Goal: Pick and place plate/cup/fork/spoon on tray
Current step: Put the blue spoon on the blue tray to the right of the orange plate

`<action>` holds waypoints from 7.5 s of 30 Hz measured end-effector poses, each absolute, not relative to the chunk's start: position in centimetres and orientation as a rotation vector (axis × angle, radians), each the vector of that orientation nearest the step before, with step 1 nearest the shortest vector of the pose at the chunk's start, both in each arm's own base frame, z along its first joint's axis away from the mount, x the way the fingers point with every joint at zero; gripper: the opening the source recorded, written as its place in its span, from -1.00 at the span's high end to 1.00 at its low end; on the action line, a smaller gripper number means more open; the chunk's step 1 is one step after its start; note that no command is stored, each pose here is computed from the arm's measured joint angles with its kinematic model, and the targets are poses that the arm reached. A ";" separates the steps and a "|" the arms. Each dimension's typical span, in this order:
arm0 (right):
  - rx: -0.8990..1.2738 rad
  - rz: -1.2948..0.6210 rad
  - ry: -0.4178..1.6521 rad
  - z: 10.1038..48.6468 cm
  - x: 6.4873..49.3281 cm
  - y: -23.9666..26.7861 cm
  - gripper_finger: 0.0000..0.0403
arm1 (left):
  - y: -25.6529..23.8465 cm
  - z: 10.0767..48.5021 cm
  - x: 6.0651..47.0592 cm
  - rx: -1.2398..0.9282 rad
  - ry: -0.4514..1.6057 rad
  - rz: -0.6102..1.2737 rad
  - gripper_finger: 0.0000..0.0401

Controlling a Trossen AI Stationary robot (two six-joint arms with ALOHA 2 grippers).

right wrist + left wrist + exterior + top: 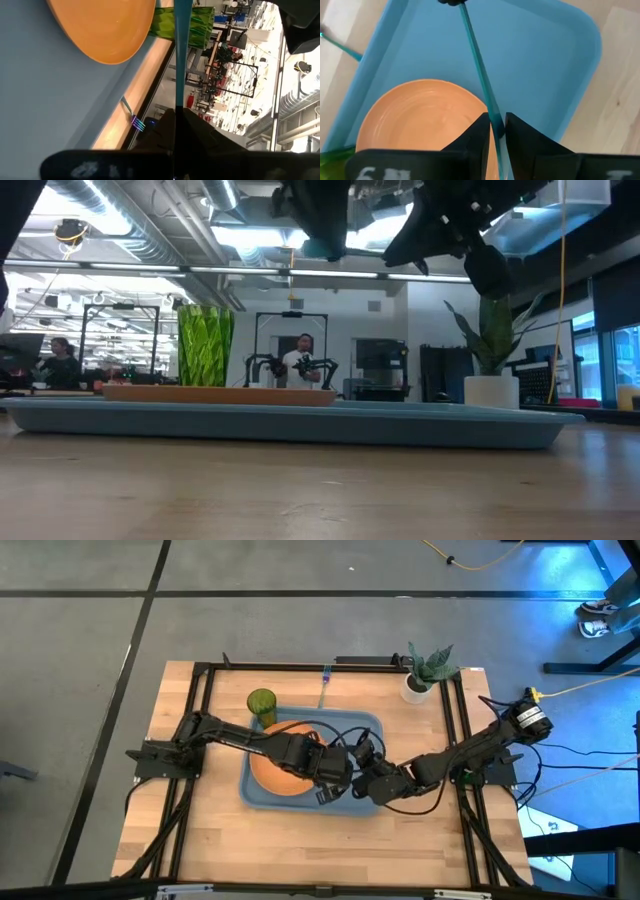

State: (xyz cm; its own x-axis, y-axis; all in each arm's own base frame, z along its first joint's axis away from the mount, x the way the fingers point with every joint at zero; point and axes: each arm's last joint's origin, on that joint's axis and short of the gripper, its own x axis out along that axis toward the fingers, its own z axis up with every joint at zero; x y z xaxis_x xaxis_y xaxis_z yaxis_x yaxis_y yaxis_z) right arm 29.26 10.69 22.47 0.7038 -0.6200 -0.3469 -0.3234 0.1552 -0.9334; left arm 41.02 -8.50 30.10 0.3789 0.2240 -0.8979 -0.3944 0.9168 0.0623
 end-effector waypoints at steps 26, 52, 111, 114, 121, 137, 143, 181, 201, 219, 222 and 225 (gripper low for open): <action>-1.507 -0.223 0.827 23.0 29.0 10.9 0.73 | -8.0 30.1 41.2 -0.173 1.140 0.336 0.99; -1.468 -0.301 0.678 26.5 25.3 13.8 0.72 | -9.3 30.8 40.2 -0.233 1.155 0.300 1.00; -0.992 -0.730 0.434 33.8 19.6 13.5 0.71 | -10.5 20.0 44.9 -0.906 1.172 0.836 1.00; -0.993 -0.730 0.435 33.8 19.6 13.5 0.71 | -10.5 19.2 45.3 -0.903 1.171 0.837 1.00; -0.990 -0.731 0.434 33.8 19.6 13.5 0.71 | -10.4 17.9 45.3 -0.870 1.197 0.870 1.00; -0.940 -0.738 0.412 33.8 19.6 13.5 0.71 | -9.4 17.3 44.9 -0.796 1.253 0.937 1.00; -0.941 -0.738 0.412 33.8 19.6 13.5 0.71 | -9.2 16.3 45.1 -0.800 1.301 0.922 1.00; -0.946 -0.737 0.414 33.7 19.6 13.5 0.71 | -9.9 15.1 45.7 -0.838 1.337 0.835 0.87; -0.946 -0.737 0.414 33.7 19.6 13.5 0.71 | -11.8 16.2 45.9 -0.665 1.294 0.728 0.87; -0.946 -0.737 0.414 33.7 19.6 13.5 0.71 | -11.7 16.3 46.9 -0.717 1.248 0.636 0.87; -0.946 -0.736 0.414 33.7 19.6 13.5 0.71 | -11.5 16.3 46.9 -0.704 1.249 0.630 0.87; -0.946 -0.737 0.414 33.7 19.6 13.5 0.71 | -11.5 16.3 46.9 -0.700 1.250 0.626 0.88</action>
State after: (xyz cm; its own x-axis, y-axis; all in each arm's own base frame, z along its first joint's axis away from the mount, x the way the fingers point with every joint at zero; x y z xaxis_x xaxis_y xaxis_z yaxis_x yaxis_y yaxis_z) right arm 19.61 13.48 33.74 0.6883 -0.7254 -0.0076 0.3835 0.3727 -0.8450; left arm 46.90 -11.54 16.34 0.2061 0.0452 -0.9775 -0.7559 0.6417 -0.1297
